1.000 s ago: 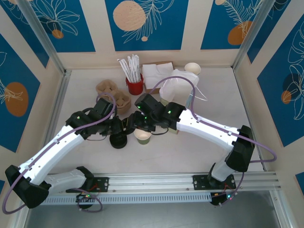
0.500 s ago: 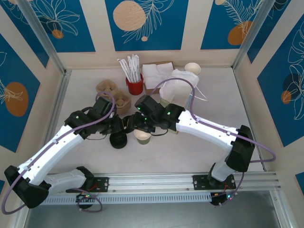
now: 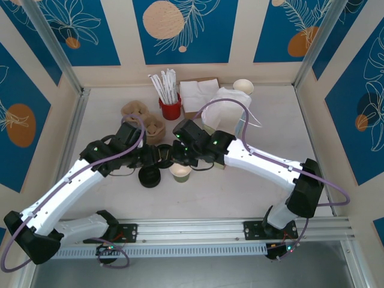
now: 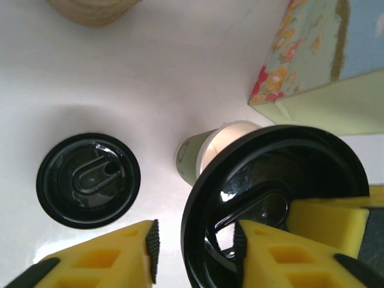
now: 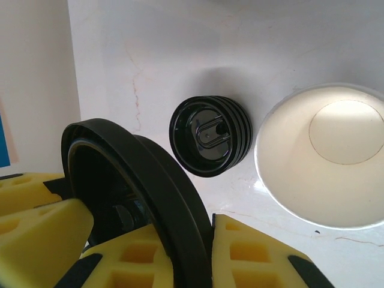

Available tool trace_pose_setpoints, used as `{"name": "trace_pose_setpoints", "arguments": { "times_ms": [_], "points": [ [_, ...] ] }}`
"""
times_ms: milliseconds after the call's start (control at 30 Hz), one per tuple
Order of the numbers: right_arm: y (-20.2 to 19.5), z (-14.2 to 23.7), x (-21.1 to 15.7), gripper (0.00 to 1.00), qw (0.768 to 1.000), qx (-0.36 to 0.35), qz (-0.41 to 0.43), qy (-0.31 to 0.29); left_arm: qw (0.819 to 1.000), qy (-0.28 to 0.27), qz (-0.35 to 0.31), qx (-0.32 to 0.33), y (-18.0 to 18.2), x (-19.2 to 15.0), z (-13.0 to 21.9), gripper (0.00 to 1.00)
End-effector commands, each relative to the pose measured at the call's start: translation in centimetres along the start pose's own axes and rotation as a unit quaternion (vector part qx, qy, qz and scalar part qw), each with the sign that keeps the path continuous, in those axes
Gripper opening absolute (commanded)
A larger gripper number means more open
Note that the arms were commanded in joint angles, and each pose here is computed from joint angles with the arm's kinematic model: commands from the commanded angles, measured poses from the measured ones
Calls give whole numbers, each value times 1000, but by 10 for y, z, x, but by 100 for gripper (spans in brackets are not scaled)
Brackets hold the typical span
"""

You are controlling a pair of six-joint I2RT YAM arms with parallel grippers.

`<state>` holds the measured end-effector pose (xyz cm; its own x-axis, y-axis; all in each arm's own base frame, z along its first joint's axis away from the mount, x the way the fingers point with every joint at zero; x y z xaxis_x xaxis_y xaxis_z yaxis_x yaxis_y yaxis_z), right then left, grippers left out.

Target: Pack the takeout coffee

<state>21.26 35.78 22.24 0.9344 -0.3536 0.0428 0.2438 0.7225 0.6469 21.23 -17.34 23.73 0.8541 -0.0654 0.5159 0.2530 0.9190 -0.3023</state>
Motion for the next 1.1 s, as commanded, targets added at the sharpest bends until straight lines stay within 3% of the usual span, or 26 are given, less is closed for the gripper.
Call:
{"name": "trace_pose_setpoints", "arguments": {
  "times_ms": [0,167,267,467,633,867,967,1067],
  "points": [
    [-3,18,0,0,1000,3,-12,9,996,-57,-56,-38,-17,20,29,47],
    [-9,33,-1,0,999,0,-24,36,974,-134,-169,-69,-34,37,67,60],
    [-12,43,-7,0,997,-6,-27,67,943,-178,-267,-89,-48,38,92,65],
    [-24,70,-28,0,991,-25,-30,130,864,-223,-438,-105,-71,27,121,63],
    [-31,91,-39,0,986,-15,-43,163,781,-251,-561,-109,-89,11,118,61],
    [-43,114,-38,0,982,-7,-57,181,631,-267,-719,-115,-126,-25,95,66],
    [-48,117,-37,0,981,-5,-60,184,606,-289,-733,-106,-136,-22,93,67],
    [-49,118,-37,0,980,-2,-61,188,594,-282,-748,-94,-141,-20,85,64]
  ]
}}
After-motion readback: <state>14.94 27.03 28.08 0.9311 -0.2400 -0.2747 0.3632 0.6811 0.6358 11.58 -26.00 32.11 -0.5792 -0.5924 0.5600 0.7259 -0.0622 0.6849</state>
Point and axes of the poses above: each hand's point on the last joint's axis, 136 mm out from that joint toward the fingers, its own z axis back along the fingers, its own y axis along the line the jaws close on, x = y × z, the point moved 1 cm from there along z, back along the fingers, and after that the axes turned 14 degrees about -z, right-handed, at the moved point
